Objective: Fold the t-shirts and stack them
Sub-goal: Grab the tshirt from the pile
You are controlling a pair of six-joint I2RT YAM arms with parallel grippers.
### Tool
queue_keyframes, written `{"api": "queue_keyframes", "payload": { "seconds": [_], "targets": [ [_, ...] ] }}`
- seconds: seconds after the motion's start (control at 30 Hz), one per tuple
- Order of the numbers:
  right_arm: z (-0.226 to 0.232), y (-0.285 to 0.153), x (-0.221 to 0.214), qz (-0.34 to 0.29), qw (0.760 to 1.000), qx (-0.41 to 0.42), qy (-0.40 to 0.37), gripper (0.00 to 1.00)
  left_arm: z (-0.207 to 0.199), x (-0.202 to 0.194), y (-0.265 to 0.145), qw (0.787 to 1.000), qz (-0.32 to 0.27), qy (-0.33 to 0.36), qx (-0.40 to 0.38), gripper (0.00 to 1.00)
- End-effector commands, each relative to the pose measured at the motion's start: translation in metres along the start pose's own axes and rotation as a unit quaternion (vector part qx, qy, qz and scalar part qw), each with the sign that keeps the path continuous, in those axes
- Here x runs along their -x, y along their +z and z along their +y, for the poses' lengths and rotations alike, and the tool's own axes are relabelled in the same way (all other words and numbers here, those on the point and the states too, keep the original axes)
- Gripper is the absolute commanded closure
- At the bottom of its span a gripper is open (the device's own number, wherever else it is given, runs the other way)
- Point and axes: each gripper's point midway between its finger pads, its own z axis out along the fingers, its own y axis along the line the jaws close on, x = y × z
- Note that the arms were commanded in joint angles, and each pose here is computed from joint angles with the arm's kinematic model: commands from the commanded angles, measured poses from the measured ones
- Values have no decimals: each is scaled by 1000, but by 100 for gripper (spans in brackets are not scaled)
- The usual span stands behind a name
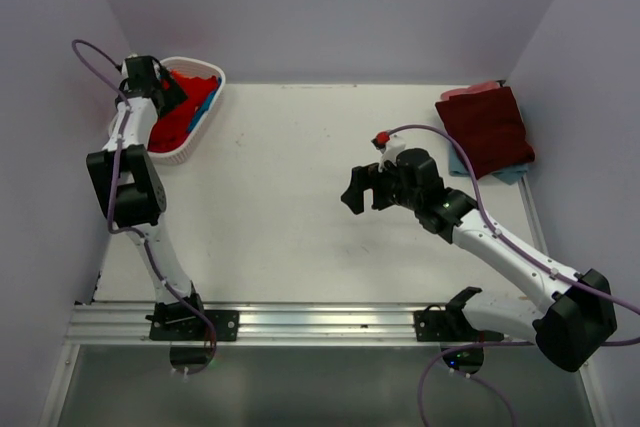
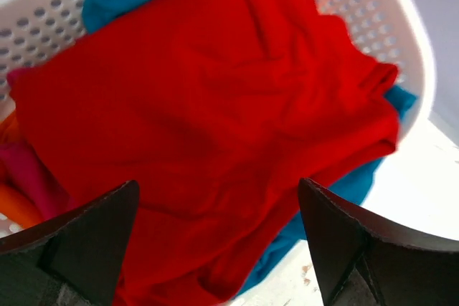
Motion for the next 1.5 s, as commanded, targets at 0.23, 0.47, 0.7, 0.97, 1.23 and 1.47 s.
{"api": "queue_keyframes", "payload": {
  "seconds": [0.23, 0.47, 0.7, 0.97, 1.23, 1.47],
  "targets": [
    [-1, 1, 4, -12, 1000, -6, 4, 1, 33, -52, -9, 993, 76, -47, 74, 8],
    [-3, 5, 1, -8, 1000, -9, 3, 1, 38, -57, -11, 992, 79, -53, 82, 14],
    [-4, 6, 0, -7, 1000, -12, 0, 1, 25, -37, -23, 996, 49, -54, 53, 69],
    [-4, 10, -1, -1, 1000, -9, 0, 1, -15, -3, -71, 999, -25, 8, 38, 94],
    [-4, 10, -1, -2, 1000, -11, 2, 1, -67, 11, -129, 997, -65, 33, -21, 93],
    [-11, 7, 5, -21, 999, -33, 14, 1, -117, 10, -187, 984, -54, 23, -168, 93]
  ]
}}
